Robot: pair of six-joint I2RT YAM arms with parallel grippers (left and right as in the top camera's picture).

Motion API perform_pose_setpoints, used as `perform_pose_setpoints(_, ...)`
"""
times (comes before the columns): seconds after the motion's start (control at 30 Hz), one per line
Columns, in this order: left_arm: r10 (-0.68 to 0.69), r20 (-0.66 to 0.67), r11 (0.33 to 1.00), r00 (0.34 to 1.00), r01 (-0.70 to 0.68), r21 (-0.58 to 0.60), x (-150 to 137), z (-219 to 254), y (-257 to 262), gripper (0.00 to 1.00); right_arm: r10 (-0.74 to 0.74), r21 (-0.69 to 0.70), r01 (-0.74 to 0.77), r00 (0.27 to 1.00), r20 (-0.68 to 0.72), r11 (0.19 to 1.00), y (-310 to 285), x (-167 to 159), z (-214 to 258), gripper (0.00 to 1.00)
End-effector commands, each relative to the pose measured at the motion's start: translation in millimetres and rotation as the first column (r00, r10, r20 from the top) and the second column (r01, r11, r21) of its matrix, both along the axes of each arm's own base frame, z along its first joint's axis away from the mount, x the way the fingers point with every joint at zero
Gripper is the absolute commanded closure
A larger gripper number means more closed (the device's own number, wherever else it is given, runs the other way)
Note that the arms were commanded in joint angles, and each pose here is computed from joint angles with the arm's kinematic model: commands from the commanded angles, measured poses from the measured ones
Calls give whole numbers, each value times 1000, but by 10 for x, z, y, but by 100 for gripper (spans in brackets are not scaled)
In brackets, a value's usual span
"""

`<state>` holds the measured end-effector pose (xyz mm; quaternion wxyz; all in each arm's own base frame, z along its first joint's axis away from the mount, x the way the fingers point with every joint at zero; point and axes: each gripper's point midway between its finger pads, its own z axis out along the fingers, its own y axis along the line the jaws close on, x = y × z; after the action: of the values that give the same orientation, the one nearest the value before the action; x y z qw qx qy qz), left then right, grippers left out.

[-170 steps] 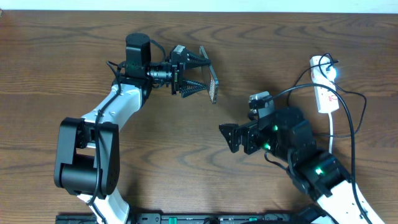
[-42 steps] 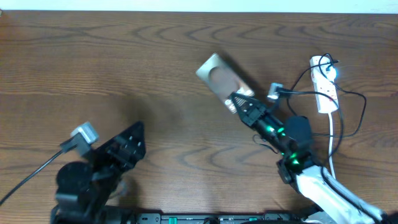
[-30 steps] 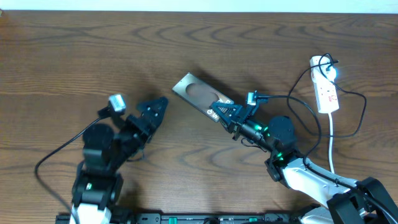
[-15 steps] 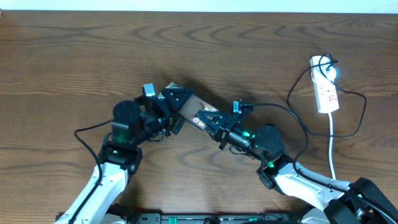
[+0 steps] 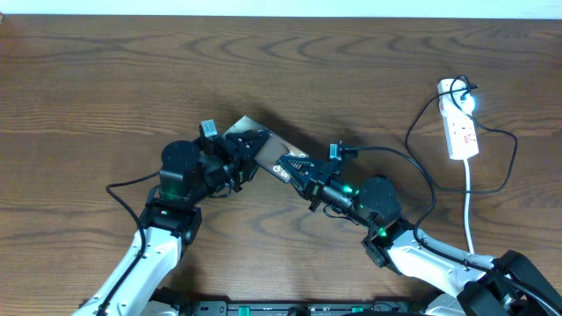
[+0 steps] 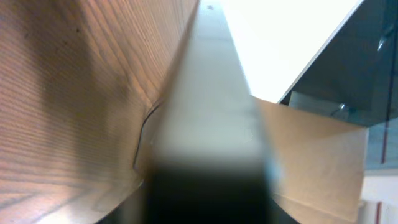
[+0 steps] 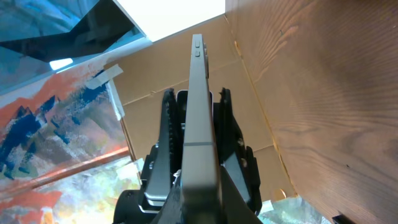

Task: Plug charger to phone and switch on socket
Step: 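Grasp the phone's far end with the left gripper, then open the right gripper and move it toward the power strip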

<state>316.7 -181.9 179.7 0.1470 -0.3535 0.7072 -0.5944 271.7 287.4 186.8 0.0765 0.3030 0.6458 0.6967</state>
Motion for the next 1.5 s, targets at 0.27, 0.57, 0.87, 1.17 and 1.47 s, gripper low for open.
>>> perform_pose_setpoints(0.27, 67, -19, 998, 998, -67, -21, 88, 34, 63, 92, 7, 29, -8, 1000, 29, 1000, 23, -1, 141, 98)
perform_pose_setpoints(0.57, 124, -1, 992, 992, -124, 29, 156, -23, 155, 92, 51, -19, -49, 994, 99, 999, 60, -65, 132, 68)
perform_pose_setpoints(0.87, 133, -25, 958, 991, -122, 258, 93, -461, 407, 93, 144, -401, 48, 889, 435, 915, -65, 42, -241, 11)
perform_pose_setpoints(1.17, -12, -59, 988, 998, 21, 152, -50, -393, 430, 93, 139, -572, 141, 898, 418, 808, -511, 357, -502, 1)
perform_pose_setpoints(1.47, -98, -12, 986, 995, 98, 136, -109, -337, 423, 93, -43, -952, 171, 985, 165, 255, -1595, 680, -605, 1)
